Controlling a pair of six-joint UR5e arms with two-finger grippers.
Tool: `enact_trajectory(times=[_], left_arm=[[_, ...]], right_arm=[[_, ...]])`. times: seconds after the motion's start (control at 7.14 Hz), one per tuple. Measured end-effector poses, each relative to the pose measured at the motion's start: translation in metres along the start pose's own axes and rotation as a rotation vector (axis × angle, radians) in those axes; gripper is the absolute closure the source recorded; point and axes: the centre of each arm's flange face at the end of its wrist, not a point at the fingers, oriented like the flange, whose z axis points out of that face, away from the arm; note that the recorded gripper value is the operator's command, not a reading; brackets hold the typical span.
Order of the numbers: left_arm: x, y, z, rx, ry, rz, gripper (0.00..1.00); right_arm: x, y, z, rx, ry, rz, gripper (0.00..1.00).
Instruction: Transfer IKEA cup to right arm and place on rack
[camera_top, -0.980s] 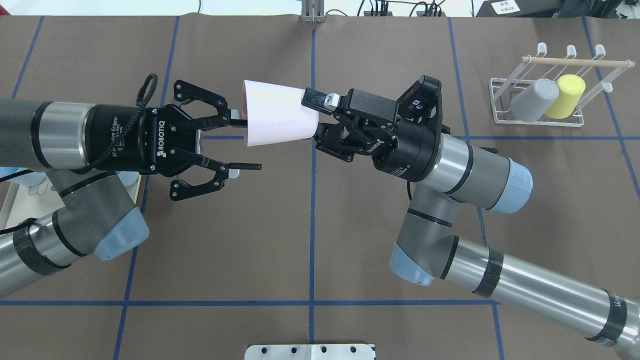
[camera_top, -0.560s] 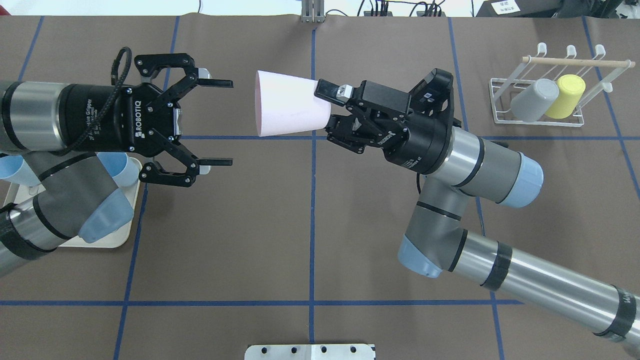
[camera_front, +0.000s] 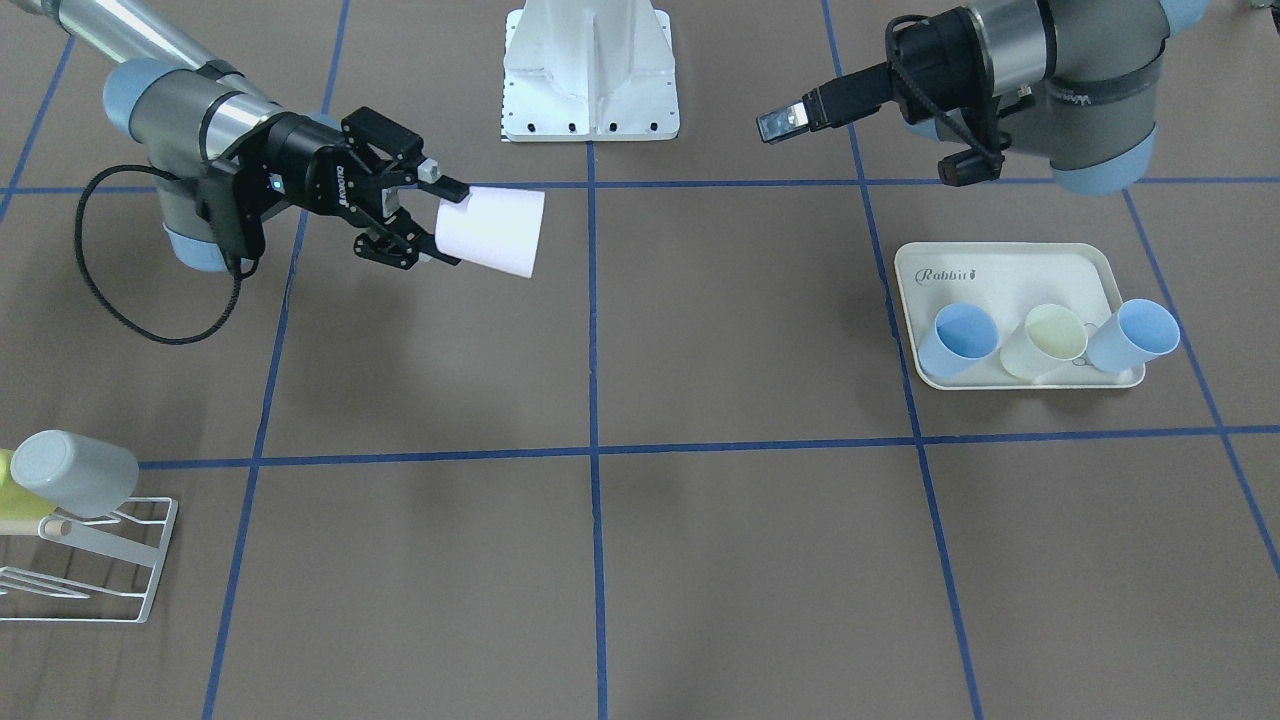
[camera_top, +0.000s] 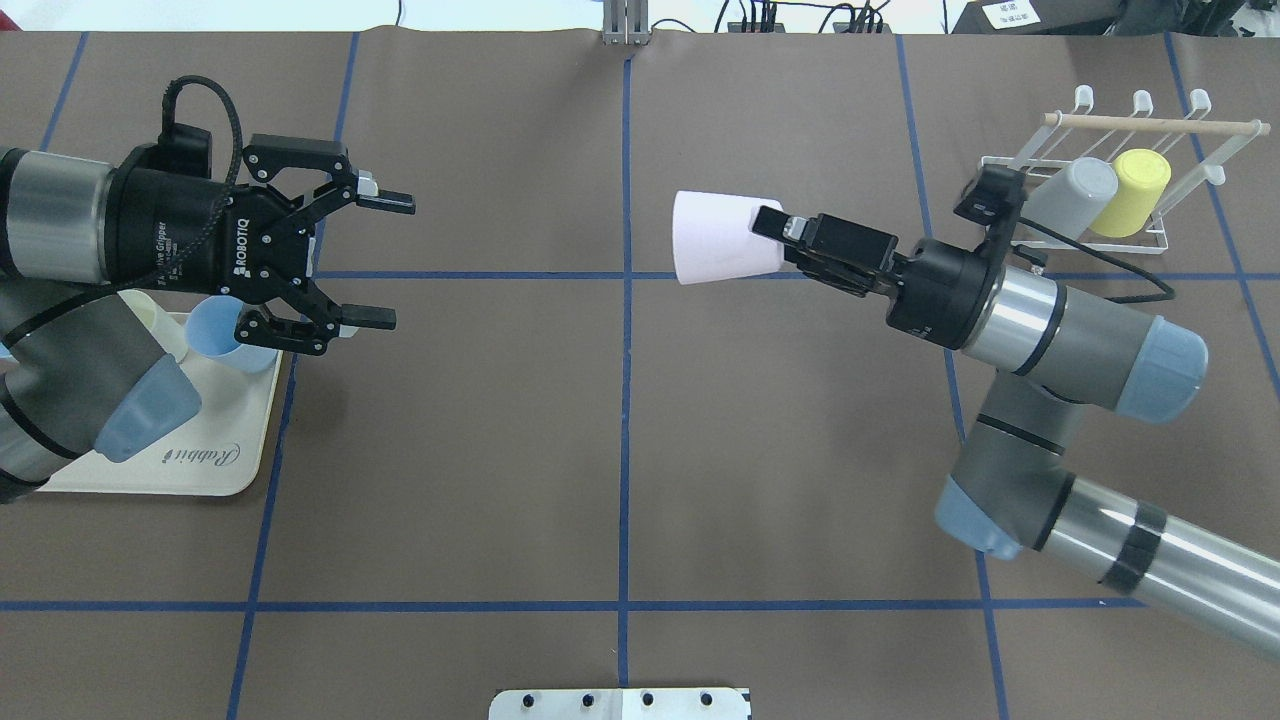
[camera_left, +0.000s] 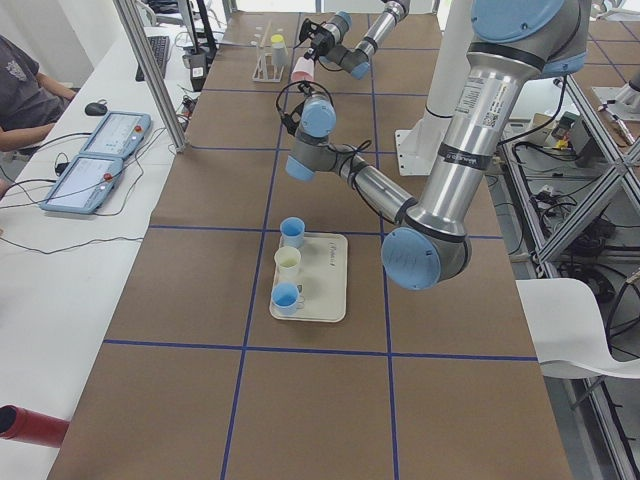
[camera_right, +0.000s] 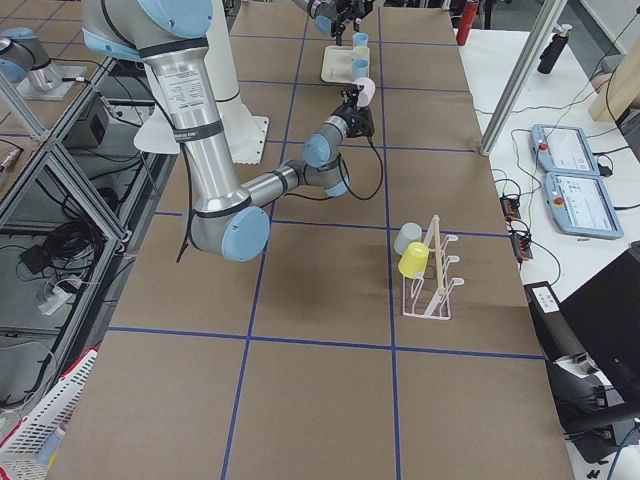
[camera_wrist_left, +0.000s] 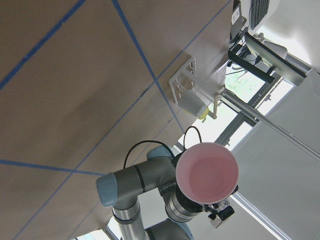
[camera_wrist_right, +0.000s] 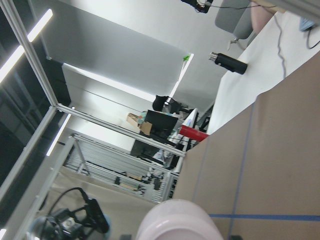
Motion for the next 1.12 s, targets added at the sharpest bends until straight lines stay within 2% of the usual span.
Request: enact_trajectory(times=[0.14, 0.28, 0.56, 0.7, 0.84, 1.12], left_arm=[[0.001, -0.011, 0.003, 0.056, -0.052, 0.029, 0.0], [0.002, -0.024, 0.008, 0.116, -0.111, 0.07, 0.0], [0.006, -0.047, 0.011, 0.218, -0.221, 0.144, 0.0], [0.007, -0.057, 0.01, 0.257, -0.265, 0.163, 0.0], [0.007, -0.067, 0.007, 0.289, -0.303, 0.178, 0.0], [0.007, -0.082, 0.003, 0.337, -0.372, 0.195, 0.0]], right_arm=[[0.022, -0.019, -0.032, 0.001, 0.13, -0.098, 0.65], [0.034, -0.049, -0.06, -0.022, 0.273, -0.193, 0.65], [0.035, -0.115, -0.123, -0.105, 0.556, -0.353, 0.65], [0.031, -0.144, -0.159, -0.141, 0.68, -0.41, 0.65], [0.027, -0.179, -0.193, -0.188, 0.789, -0.465, 0.65], [0.008, -0.258, -0.237, -0.273, 0.952, -0.482, 0.64]])
